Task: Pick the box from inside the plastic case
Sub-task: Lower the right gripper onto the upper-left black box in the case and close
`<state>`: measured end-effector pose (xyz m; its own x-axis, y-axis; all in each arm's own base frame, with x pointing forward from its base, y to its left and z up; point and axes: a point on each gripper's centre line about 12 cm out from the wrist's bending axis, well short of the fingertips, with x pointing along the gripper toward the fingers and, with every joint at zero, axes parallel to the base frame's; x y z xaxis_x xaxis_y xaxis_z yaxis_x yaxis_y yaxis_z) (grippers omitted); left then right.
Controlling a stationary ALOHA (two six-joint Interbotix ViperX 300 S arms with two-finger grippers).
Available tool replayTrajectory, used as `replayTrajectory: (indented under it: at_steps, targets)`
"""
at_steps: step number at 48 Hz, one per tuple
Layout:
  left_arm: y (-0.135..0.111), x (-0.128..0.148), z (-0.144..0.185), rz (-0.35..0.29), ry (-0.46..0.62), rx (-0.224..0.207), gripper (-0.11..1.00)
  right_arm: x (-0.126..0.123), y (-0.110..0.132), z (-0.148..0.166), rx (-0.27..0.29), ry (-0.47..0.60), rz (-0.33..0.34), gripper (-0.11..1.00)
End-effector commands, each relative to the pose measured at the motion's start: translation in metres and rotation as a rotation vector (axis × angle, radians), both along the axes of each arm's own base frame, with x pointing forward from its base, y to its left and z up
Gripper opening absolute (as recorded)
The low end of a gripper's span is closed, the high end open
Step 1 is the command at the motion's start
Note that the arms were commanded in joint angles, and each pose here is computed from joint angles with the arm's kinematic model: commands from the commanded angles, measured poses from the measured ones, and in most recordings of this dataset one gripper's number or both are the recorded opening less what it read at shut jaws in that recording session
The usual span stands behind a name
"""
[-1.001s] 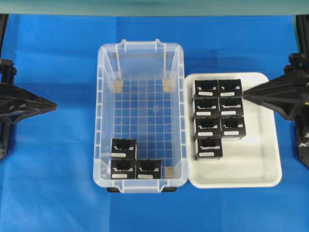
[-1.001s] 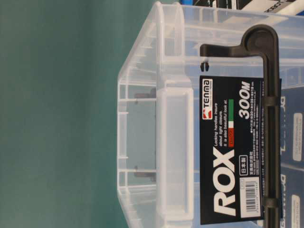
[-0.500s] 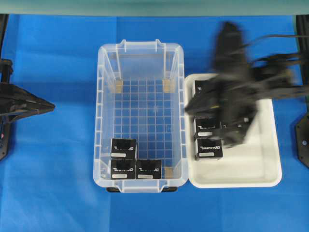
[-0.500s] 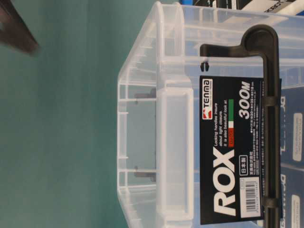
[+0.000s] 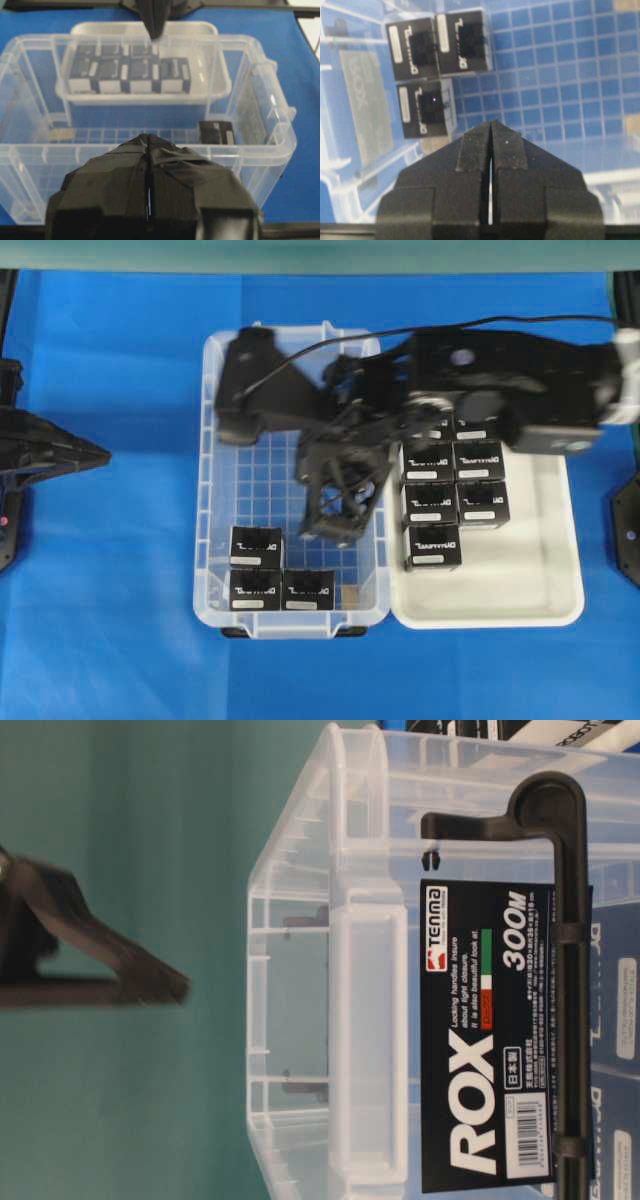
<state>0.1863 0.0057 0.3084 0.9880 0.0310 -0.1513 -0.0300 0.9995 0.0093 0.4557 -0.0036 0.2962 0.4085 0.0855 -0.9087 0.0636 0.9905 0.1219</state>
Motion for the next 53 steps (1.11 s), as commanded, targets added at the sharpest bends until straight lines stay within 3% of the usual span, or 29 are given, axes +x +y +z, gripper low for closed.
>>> replayTrajectory:
  at_steps: [1,25,34,40,48,53]
  targets:
    - [0.0,0.001,0.012,0.0,-0.032,0.006,-0.07,0.012,0.006,-0.012,-0.003,0.027,0.025,-0.02]
    - [0.0,0.001,0.01,-0.001,-0.021,0.007,-0.07,0.039,0.017,-0.075,-0.011,0.107,0.068,0.01]
    - [0.0,0.0,0.009,0.0,-0.007,0.006,-0.07,0.046,0.021,-0.09,-0.018,0.091,0.082,0.12]
    - [0.0,0.0,0.01,0.001,-0.012,0.006,-0.07,0.05,0.024,-0.1,-0.019,0.085,0.085,0.31]
    - [0.0,0.0,0.011,0.001,-0.014,0.006,-0.07,0.054,0.024,-0.111,-0.02,0.07,0.08,0.79]
    - [0.0,0.0,0.011,0.001,-0.014,0.005,-0.07,0.053,0.024,-0.119,-0.02,0.066,0.076,0.98]
